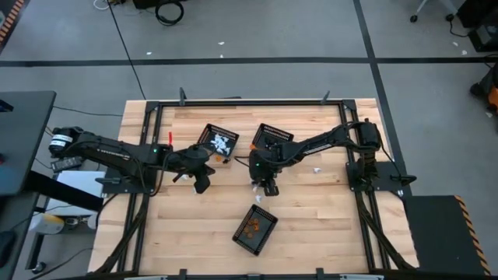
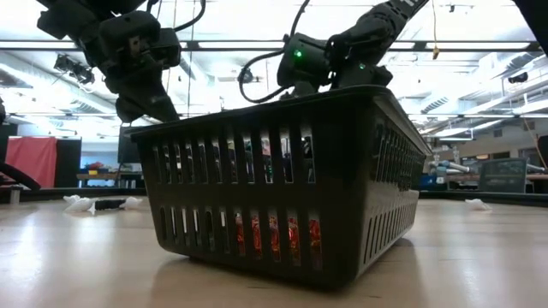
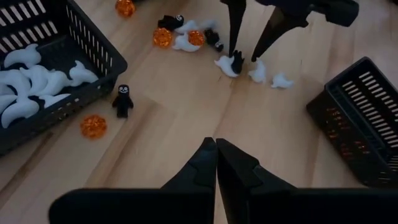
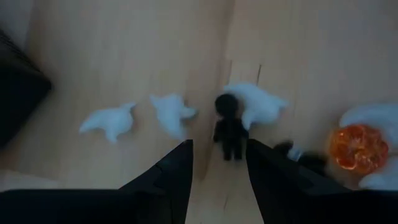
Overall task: Sort Halloween decoration
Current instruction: Put the black skeleton toy into the top right black basket
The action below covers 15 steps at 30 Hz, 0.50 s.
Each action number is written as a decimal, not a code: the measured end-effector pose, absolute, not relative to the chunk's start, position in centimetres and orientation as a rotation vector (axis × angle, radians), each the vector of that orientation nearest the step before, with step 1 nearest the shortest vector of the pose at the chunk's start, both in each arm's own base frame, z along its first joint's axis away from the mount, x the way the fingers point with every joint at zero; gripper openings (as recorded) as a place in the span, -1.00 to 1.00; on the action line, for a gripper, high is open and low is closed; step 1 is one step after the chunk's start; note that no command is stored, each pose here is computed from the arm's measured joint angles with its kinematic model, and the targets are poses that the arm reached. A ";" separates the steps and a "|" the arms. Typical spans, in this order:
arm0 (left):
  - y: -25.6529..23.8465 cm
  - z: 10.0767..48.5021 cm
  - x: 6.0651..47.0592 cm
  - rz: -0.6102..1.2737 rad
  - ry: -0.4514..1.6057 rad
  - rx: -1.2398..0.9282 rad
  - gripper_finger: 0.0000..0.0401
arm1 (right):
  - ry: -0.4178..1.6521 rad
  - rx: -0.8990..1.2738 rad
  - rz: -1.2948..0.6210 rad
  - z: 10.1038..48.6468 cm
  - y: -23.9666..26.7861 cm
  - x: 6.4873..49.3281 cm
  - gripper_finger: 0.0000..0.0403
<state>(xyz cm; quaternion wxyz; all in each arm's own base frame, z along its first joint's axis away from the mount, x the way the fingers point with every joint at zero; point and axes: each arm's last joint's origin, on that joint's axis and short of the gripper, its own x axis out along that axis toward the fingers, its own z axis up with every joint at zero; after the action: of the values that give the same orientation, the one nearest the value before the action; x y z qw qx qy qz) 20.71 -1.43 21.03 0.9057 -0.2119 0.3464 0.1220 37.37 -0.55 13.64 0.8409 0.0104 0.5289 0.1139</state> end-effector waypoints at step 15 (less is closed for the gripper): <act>-1.4 21.0 20.7 0.252 0.719 -0.434 -0.90 | 1.078 -0.061 0.216 14.1 0.4 37.7 -0.23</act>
<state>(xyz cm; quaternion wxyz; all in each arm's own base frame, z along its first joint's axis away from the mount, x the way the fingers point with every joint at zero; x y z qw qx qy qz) 20.69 -1.43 21.01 0.9054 -0.2103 0.3479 0.1219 37.67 0.41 14.13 0.8523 -0.0292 0.5120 0.1028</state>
